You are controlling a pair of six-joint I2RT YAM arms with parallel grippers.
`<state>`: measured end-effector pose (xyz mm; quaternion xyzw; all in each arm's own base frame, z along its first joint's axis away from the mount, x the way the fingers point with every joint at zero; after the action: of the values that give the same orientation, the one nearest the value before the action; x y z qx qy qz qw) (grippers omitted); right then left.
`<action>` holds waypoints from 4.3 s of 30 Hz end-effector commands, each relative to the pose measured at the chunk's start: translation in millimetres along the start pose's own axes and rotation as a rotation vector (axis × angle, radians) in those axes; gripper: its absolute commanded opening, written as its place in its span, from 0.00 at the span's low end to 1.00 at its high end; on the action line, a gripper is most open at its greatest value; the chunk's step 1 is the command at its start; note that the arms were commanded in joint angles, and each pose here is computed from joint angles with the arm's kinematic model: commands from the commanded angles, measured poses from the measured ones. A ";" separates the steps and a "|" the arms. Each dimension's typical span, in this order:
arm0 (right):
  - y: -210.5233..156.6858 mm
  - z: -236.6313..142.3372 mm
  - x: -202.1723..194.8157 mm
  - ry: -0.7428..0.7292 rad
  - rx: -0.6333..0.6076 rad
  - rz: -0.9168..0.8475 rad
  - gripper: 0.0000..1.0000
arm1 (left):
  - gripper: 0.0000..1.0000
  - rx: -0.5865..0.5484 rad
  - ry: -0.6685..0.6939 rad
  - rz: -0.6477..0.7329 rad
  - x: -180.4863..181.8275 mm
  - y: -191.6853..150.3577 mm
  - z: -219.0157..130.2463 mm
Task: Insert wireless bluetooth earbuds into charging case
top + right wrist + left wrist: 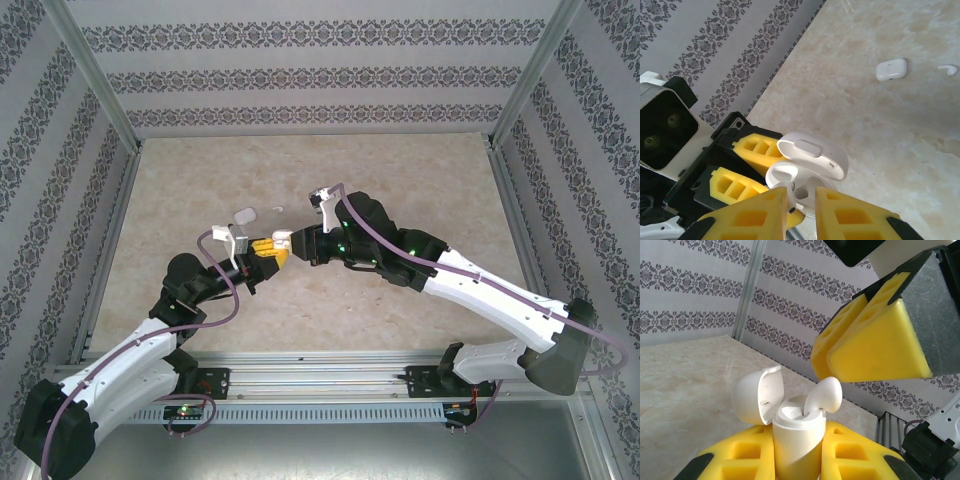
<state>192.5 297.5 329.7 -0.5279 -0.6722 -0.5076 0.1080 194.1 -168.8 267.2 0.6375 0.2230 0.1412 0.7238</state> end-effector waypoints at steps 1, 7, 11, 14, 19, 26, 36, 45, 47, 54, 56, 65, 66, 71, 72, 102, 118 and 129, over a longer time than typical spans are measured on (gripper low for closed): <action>-1.4 -2.1 1.2 0.028 0.006 0.013 0.21 | 0.00 -0.085 -0.043 0.044 -9.0 26.3 0.4; -2.2 0.4 1.2 0.034 0.012 0.024 0.21 | 0.00 -0.083 -0.043 0.041 -9.2 26.1 0.3; -2.4 1.5 1.4 0.038 0.014 0.026 0.21 | 0.00 -0.080 -0.042 0.038 -9.1 24.7 -0.1; -2.0 2.4 2.1 0.039 0.018 0.025 0.21 | 0.00 -0.078 -0.040 0.037 -8.7 24.3 0.1; -1.8 2.6 1.4 0.033 0.015 0.022 0.21 | 0.00 -0.074 -0.037 0.043 -8.2 24.5 0.6; -0.9 2.7 1.6 0.031 0.011 0.027 0.22 | 0.00 -0.068 -0.038 0.043 -7.7 23.4 1.3; -0.2 4.4 0.9 0.027 0.011 0.033 0.23 | 0.00 -0.065 -0.041 0.038 -7.5 22.2 1.9; 0.9 6.5 2.6 0.035 0.013 0.037 0.26 | 0.00 -0.063 -0.042 0.035 -7.5 20.7 1.8; 1.0 7.0 2.6 0.035 0.012 0.038 0.27 | 0.00 -0.063 -0.040 0.034 -7.2 20.6 1.7; 0.5 7.0 1.8 0.033 0.012 0.040 0.29 | 0.00 -0.060 -0.040 0.032 -6.9 19.8 2.3; 0.7 7.0 1.8 0.033 0.011 0.041 0.29 | 0.00 -0.062 -0.041 0.032 -7.0 20.3 2.4; 0.9 7.3 0.4 0.025 0.005 0.045 0.31 | 0.00 -0.058 -0.043 0.024 -6.6 18.8 2.8; 0.7 7.5 0.2 0.024 0.006 0.046 0.31 | 0.00 -0.058 -0.044 0.023 -6.8 18.8 2.9; 0.6 8.7 0.1 0.025 0.007 0.047 0.31 | 0.00 -0.060 -0.045 0.023 -6.9 19.2 2.7; 0.6 9.1 0.1 0.025 0.008 0.048 0.31 | 0.00 -0.059 -0.046 0.021 -7.0 18.6 2.8; -4.2 3.3 4.7 0.054 0.037 0.079 0.34 | 0.00 -0.033 -0.010 0.016 -1.3 13.6 4.4; -3.7 3.5 6.3 0.050 0.045 0.087 0.34 | 0.00 -0.010 0.005 0.010 3.0 9.1 8.3; -5.0 6.6 8.8 0.057 0.058 0.088 0.34 | 0.00 -0.007 0.005 0.005 2.9 8.2 8.0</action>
<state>189.8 305.0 326.4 -0.5418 -0.6585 -0.4996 0.1524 201.3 -171.7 259.2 0.6450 0.2390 0.1329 0.7136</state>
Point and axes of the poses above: each hand's point on the last joint's axis, 136 mm out from that joint toward the fingers, its own z axis out along the fingers, its own x axis along the line the jaws close on, y = z × x, the point moved 6 cm from there along -z, back along the fingers, and after that the axes turned 10 degrees about z, right-handed, at the moved point
